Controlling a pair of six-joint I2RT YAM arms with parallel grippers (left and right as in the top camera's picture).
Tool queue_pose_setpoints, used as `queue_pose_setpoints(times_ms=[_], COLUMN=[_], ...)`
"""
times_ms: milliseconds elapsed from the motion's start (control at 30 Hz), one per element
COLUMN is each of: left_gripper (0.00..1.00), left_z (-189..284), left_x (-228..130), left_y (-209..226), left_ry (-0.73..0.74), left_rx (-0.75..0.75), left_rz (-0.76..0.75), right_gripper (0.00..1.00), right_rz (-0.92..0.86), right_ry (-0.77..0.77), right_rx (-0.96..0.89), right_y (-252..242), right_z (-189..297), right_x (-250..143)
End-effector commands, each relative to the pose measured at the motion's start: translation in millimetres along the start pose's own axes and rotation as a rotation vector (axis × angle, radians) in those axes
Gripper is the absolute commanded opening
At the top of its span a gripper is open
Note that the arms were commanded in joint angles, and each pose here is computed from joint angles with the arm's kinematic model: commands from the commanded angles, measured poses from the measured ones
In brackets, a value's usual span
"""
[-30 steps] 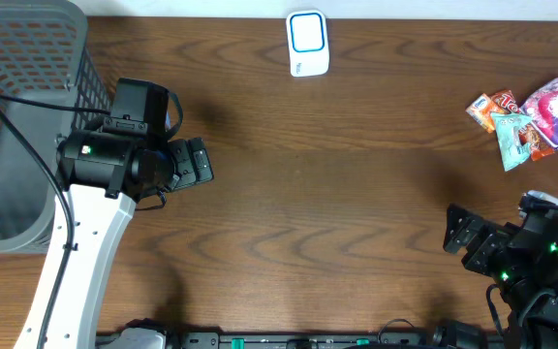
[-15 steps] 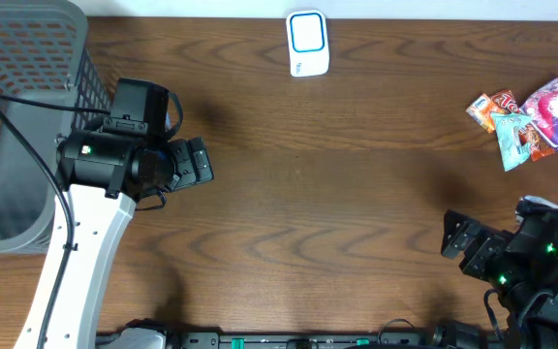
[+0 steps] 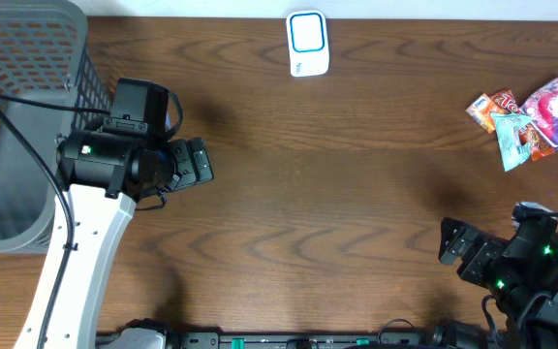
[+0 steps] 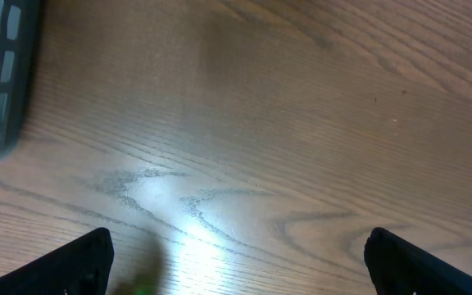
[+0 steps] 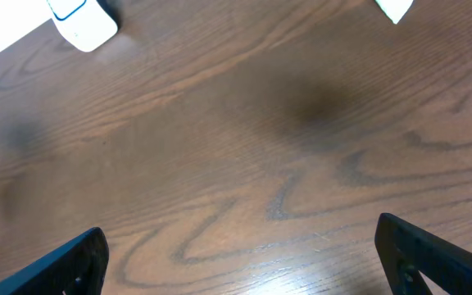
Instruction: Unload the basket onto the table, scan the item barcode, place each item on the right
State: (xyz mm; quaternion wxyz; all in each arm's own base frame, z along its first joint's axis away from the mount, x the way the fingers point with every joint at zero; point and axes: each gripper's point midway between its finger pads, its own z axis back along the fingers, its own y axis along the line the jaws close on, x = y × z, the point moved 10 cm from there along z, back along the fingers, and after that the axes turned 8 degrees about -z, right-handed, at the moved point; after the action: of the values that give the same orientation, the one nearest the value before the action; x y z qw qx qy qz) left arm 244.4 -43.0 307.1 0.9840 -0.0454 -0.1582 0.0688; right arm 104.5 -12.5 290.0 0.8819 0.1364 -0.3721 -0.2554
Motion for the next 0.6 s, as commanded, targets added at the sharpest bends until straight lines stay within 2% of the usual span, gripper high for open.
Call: queue_pose_setpoints(times_ms=[0,300,567], left_gripper=[0.98,0.98,0.98], left_z=[-0.8,-0.8,-0.8], left_x=[0.7,0.7,0.7], left_y=[2.0,2.0,2.0], left_ry=[0.000,0.000,0.000], left_rx=[0.019,0.019,0.019], left_rz=[-0.006,-0.006,-0.006], right_gripper=[0.99,0.99,0.99], right_rz=[-0.009,0.032,0.136], right_ry=[-0.003,0.014,-0.006], right_rx=[0.001,0.038,0.133], right_y=[-0.7,3.9,11.5], right_z=[1.4,3.3,17.7], right_x=[-3.3,-8.3,-22.6])
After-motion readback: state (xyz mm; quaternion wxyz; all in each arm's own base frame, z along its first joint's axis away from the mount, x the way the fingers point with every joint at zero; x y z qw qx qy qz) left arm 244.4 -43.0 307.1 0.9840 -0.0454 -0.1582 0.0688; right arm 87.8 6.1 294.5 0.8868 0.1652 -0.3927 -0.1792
